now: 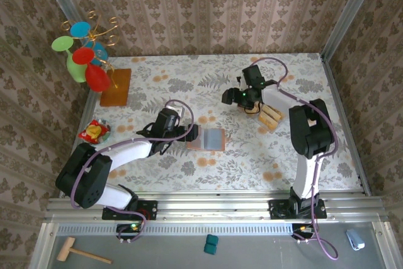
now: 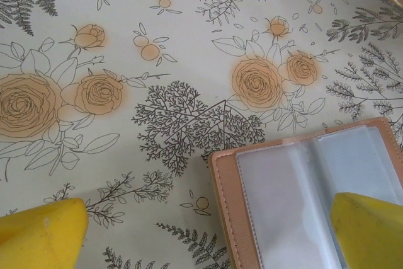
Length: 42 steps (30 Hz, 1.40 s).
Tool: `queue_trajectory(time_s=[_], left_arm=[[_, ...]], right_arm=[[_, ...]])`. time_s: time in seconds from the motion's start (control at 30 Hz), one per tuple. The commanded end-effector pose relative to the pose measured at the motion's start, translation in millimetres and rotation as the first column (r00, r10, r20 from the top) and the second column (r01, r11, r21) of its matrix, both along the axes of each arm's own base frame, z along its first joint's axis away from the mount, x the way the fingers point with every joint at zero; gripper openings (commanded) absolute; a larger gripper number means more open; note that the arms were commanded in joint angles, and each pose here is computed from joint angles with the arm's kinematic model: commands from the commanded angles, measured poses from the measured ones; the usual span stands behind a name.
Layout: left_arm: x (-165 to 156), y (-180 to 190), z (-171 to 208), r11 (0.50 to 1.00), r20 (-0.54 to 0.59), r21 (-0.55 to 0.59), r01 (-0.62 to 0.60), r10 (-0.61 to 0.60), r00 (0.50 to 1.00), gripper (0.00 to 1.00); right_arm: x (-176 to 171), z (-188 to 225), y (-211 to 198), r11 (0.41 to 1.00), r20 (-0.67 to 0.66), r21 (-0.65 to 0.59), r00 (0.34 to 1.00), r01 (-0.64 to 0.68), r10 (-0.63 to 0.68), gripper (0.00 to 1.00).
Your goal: Put the credit cards into the card holder
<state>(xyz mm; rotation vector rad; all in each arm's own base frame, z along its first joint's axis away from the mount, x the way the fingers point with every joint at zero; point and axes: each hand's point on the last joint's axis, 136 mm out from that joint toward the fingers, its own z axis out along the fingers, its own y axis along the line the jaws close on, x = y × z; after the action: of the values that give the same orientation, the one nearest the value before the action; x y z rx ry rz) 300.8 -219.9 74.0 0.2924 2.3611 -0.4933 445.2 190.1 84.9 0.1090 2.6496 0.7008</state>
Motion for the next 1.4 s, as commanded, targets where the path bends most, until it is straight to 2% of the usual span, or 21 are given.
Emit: queue_trajectory(time_s=[0.0,0.03,0.2,0.33,0.47,0.57,0.77,0.9,1.2,1.37], left_arm=[[0.4,-8.3,8.0,1.0,0.0,-0.025,0.012,-0.012,1.0,1.0],[0.3,-8.2,8.8,1.0,0.0,-0.026,0.013,-0.013,1.0,1.0],[-1.5,-7.7,14.9,0.999,0.011,-0.032,0.018,-0.018,1.0,1.0],[-3.9,-5.9,17.3,0.999,0.015,-0.033,0.017,-0.016,1.0,1.0],[-5.6,-3.7,19.7,0.999,0.021,-0.031,0.018,-0.017,1.0,1.0],[-6.9,-4.2,19.9,0.999,0.019,-0.035,0.021,-0.02,1.0,1.0],[-6.8,-5.6,20.7,0.999,0.021,-0.049,0.021,-0.02,1.0,1.0],[-6.0,-6.3,19.1,0.998,0.018,-0.057,0.016,-0.015,1.0,1.0],[-6.1,-6.5,14.4,0.998,0.008,-0.058,0.012,-0.011,1.0,1.0],[-5.0,-7.8,14.1,0.998,0.008,-0.06,0.012,-0.011,1.0,1.0]], right_arm=[[-14.2,49.3,-1.9,0.999,0.084,-0.013,0.995,-0.05,0.051,0.89],[-16.5,54.3,-7.0,0.998,0.099,-0.038,0.994,-0.044,0.048,0.99],[-21.9,70.3,-31.9,0.992,0.153,-0.122,0.988,0.019,0.0,1.0],[-27.4,70.7,-37.5,0.998,0.135,-0.064,0.991,0.013,-0.004,1.0],[-36.4,57.9,-42.7,0.995,0.09,-0.1,0.996,-0.014,0.023,0.88],[-45.2,43.6,-57.0,0.975,0.051,-0.219,0.998,-0.028,0.04,0.82],[-57.6,32.2,-72.8,0.883,0.026,-0.46,0.992,-0.095,0.12,0.76],[-57.9,26.5,-77.2,0.813,0.0,-0.57,0.99,-0.118,0.144,0.7],[-44.3,12.9,-70.3,0.753,-0.026,-0.64,0.984,-0.15,0.174,0.61],[-34.8,6.0,-70.8,0.73,-0.044,-0.664,0.983,-0.162,0.178,0.6]])
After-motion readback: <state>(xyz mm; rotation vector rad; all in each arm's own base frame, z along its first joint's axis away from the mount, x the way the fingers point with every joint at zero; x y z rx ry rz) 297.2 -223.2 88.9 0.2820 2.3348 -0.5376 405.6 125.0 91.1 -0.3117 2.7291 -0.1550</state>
